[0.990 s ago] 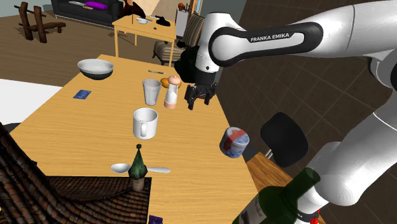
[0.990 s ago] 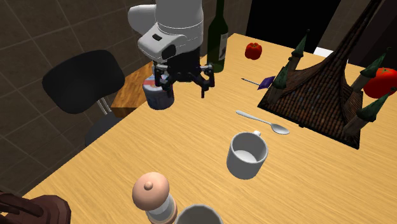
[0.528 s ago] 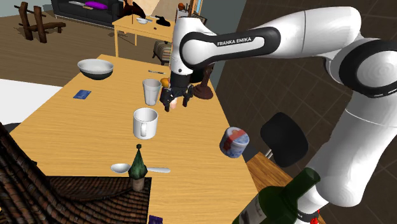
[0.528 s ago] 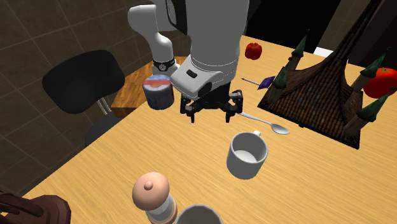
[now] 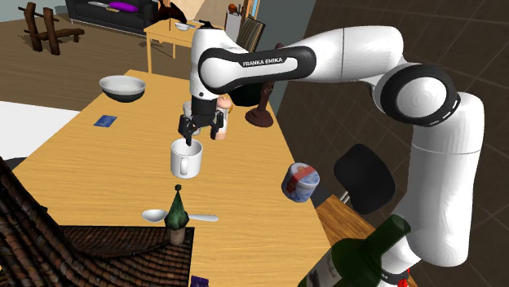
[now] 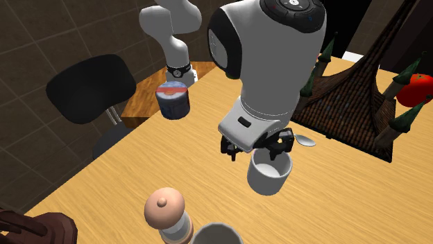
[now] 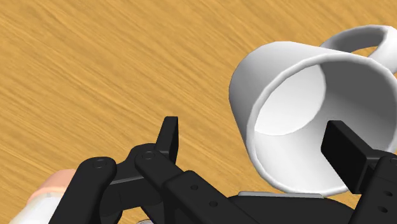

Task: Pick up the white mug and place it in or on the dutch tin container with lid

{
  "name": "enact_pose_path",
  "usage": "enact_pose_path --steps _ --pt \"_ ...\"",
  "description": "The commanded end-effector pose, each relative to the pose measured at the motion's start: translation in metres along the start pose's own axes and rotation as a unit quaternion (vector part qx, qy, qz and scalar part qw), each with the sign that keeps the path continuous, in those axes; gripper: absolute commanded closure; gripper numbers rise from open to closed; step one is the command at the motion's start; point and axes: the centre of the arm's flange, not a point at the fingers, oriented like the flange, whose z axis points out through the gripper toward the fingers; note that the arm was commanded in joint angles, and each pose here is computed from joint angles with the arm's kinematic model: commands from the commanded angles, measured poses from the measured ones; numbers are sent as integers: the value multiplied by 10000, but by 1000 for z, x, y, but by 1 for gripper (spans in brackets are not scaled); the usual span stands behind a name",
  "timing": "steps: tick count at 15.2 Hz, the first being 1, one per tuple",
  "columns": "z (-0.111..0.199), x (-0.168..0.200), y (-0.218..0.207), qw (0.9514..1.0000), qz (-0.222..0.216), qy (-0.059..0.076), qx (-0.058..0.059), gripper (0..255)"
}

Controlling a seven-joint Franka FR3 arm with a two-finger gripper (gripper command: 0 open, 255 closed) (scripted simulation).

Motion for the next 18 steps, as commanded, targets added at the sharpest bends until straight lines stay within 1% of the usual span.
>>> enact_pose_path --steps 1,6,14,15,18 --pt "10 4 -2 10000 1 3 4 0" --pt "39 4 -2 10000 1 3 4 0" --pt "39 4 -2 10000 1 2 4 0" --pt "39 4 -2 10000 1 2 4 255" --pt "39 4 -2 10000 1 2 4 255"
